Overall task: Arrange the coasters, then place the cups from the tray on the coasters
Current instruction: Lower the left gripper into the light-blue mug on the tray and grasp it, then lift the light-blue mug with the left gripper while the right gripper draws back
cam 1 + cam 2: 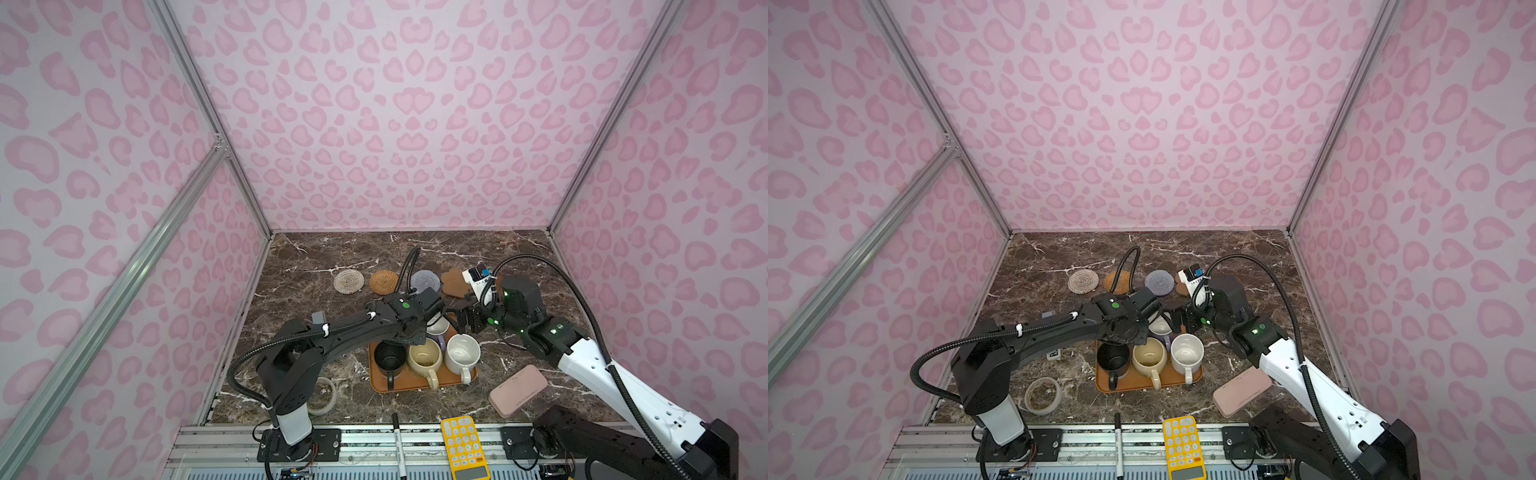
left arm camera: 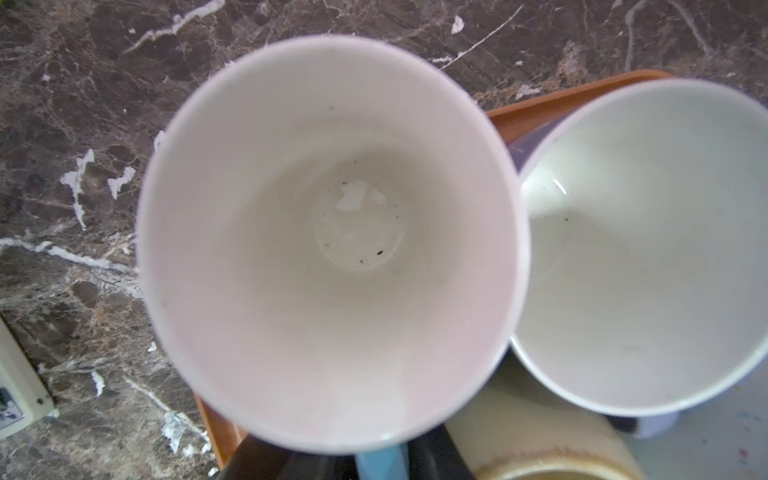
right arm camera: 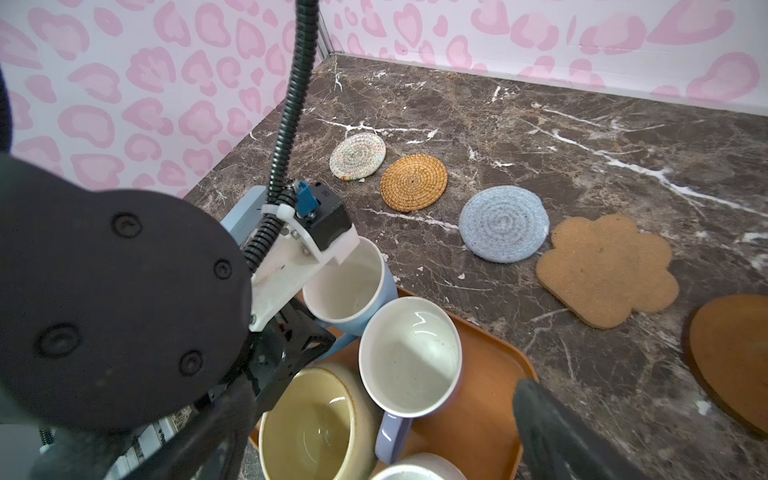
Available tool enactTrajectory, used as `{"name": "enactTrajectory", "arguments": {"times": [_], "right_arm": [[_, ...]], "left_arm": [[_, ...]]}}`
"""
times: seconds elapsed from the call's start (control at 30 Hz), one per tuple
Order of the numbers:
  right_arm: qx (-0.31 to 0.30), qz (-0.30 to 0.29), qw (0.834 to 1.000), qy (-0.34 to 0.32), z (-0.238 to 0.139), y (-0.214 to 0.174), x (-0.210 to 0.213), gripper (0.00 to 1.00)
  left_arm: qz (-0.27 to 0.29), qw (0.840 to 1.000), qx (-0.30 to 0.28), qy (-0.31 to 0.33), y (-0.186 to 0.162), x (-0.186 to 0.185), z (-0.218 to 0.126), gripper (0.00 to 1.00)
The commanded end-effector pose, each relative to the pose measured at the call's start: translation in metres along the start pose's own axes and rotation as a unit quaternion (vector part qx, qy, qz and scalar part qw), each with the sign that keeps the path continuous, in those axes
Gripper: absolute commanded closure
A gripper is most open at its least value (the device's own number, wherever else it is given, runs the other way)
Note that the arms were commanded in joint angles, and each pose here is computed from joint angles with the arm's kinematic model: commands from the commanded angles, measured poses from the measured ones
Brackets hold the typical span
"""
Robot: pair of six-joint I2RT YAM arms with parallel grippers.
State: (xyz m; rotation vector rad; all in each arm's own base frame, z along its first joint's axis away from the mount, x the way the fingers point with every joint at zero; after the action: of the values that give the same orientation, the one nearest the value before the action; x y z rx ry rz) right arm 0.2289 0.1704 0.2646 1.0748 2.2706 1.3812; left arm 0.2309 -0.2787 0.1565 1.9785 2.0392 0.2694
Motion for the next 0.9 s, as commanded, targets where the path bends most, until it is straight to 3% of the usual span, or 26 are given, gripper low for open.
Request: {"name": "enactTrajectory", "arguments": {"times": [0.0,0.23,0.33,0.43,0.53,0.87], "right_arm": [[-0.006,0.003,1.000,-0.010,0.002,0.000,-0.002,0.01],[-0.003,0.006,1.000,-0.030,0.001,0.000,-0.007,0.01],[-0.005,0.007,0.999,-0.032,0.000,0.000,-0.007,0.01],[-0.006,0.008,0.999,-0.031,0.000,0.001,-0.006,0.01],[-0.009,0.007,0.999,-0.033,-0.001,0.001,-0.007,0.01],[-0.019,0.008,0.999,-0.029,-0.003,0.003,-0.006,0.01]], "left_arm": [[-0.006,1.000,-0.008,0.011,0.002,-0.001,0.003,0.72],[-0.008,1.000,-0.015,0.019,0.004,-0.001,0.007,0.73],[-0.010,1.000,-0.016,0.016,0.004,-0.001,0.006,0.86],[-0.013,1.000,-0.023,0.015,0.006,0.000,0.001,0.89],[-0.015,0.999,-0.032,0.021,0.008,0.004,-0.006,0.99],[-0.030,0.997,-0.069,0.013,0.015,0.018,-0.042,0.99]]}}
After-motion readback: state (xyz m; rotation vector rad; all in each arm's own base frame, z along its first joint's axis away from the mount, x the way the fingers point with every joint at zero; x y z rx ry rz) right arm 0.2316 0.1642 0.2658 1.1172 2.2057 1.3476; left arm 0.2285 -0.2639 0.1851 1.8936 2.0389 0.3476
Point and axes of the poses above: each gripper's point midway between its finger pads, its own z axis out along the fingers, its own x axis along the line the jaws close on, y = z × x, the point moved 7 cm from there along -z, back along the fingers, and after that the axes turned 10 degrees about -z, right-handed, at the moved point
